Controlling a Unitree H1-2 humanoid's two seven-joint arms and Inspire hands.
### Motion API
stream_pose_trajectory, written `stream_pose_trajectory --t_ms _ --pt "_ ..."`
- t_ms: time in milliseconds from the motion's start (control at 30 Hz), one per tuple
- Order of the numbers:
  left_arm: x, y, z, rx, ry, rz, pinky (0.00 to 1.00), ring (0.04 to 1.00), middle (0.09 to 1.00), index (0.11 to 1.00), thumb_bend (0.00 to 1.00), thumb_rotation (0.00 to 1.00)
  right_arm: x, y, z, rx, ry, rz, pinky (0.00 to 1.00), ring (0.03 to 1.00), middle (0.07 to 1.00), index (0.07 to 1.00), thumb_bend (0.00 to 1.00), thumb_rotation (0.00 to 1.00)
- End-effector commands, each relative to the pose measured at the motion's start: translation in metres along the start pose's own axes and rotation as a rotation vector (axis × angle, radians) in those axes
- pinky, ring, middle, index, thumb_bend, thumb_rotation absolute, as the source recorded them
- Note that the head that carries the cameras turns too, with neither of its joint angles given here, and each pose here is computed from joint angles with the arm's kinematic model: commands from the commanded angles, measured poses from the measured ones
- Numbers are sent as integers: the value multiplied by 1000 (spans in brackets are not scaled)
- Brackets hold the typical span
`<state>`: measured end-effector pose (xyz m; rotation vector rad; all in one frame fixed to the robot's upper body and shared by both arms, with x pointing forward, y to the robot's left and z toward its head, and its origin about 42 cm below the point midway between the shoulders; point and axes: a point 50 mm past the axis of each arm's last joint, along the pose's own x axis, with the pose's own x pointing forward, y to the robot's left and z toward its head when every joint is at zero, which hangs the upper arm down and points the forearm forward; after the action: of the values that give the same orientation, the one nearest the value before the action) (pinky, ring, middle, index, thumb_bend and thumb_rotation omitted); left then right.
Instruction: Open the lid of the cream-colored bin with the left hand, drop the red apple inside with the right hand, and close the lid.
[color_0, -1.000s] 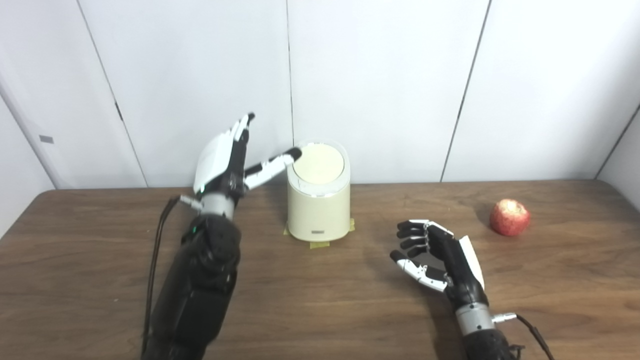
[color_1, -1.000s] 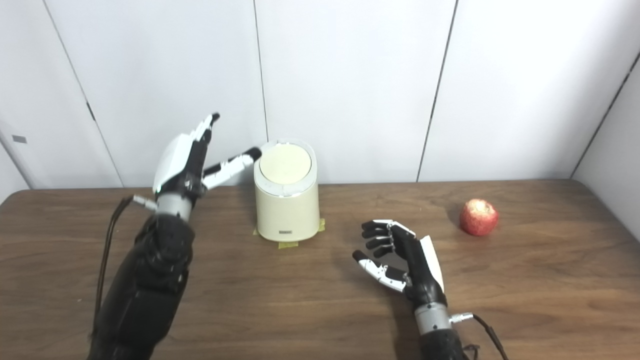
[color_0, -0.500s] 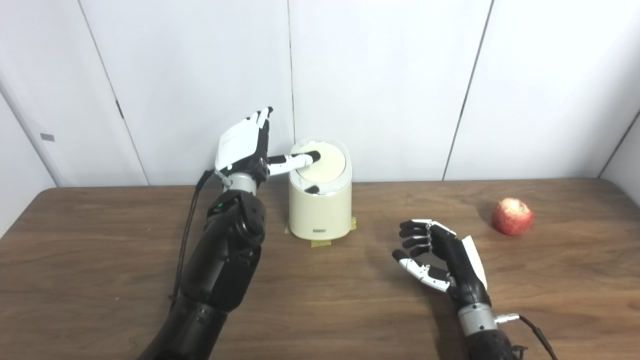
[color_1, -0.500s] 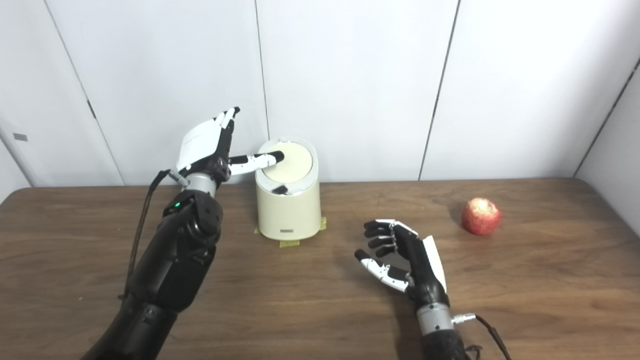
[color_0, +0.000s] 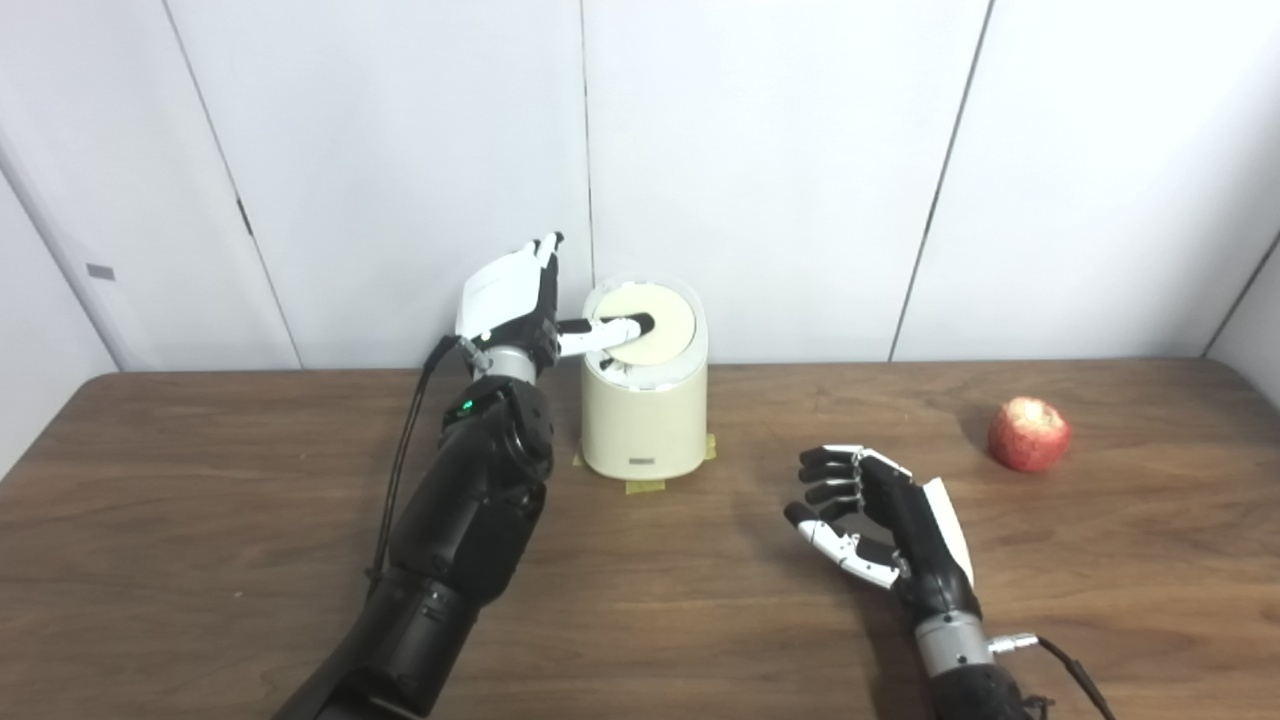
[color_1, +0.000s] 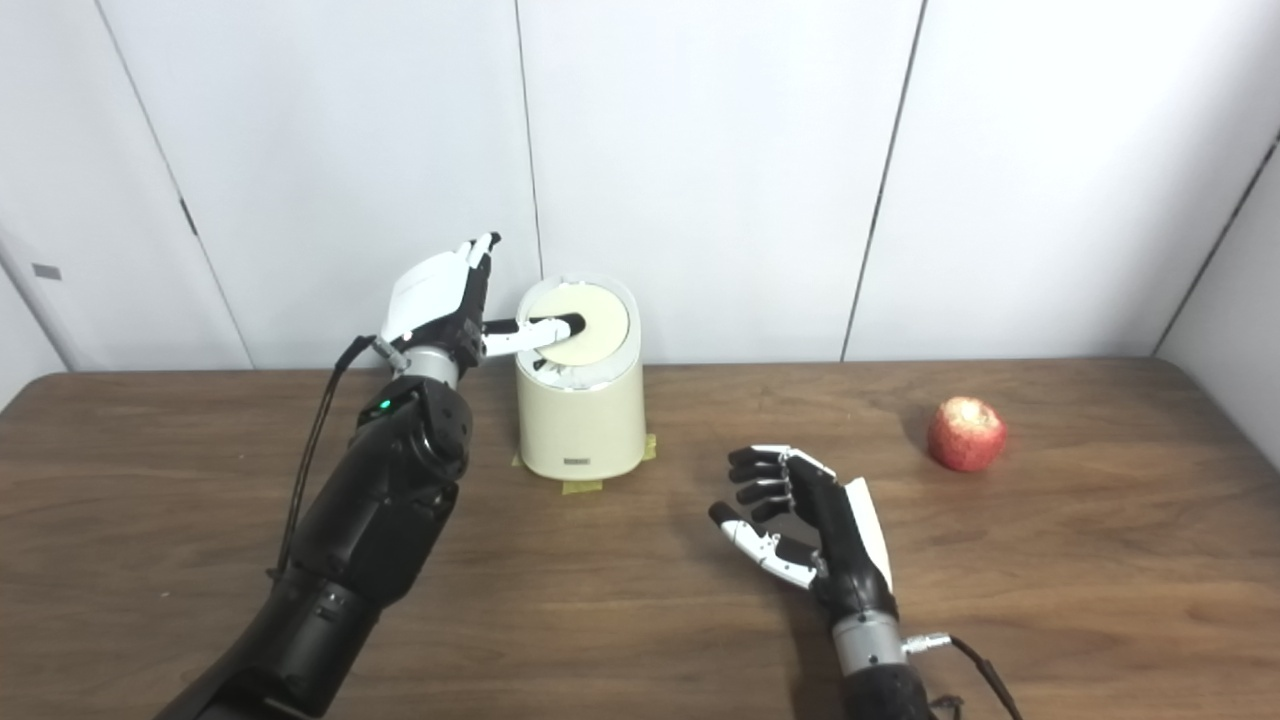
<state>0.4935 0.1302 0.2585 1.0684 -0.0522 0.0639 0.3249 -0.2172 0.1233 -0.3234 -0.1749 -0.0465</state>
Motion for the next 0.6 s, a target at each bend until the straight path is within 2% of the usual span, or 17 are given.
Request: stream_pose_trajectory --t_ms 0,167,267,333,367,467,567 --pt "10 27 23 -5 -59 89 1000 1000 1000 1000 922 704 4 1 11 15 -49 -5 499 583 625 628 292 200" --pt "10 25 24 11 -64 86 1000 1000 1000 1000 926 708 4 3 12 19 -47 -6 498 582 621 626 288 184" --pt "11 24 24 42 -68 88 1000 1000 1000 1000 916 648 4 3 11 16 -49 -5 498 582 622 627 289 185" --pt "11 24 24 76 -74 99 1000 1000 1000 1000 901 577 5 3 11 11 -51 -6 498 582 620 627 286 190" --pt "10 24 23 92 -77 107 1000 1000 1000 1000 911 510 5 3 11 16 -50 -7 497 581 620 626 287 189" --pt "10 22 19 177 -107 182 1000 1000 1000 1000 984 353 4 3 12 16 -48 -9 495 580 620 627 292 189" --pt "10 19 11 282 -156 263 1000 1000 1000 1000 998 297 4 3 13 7 -53 -6 495 580 621 628 292 189"
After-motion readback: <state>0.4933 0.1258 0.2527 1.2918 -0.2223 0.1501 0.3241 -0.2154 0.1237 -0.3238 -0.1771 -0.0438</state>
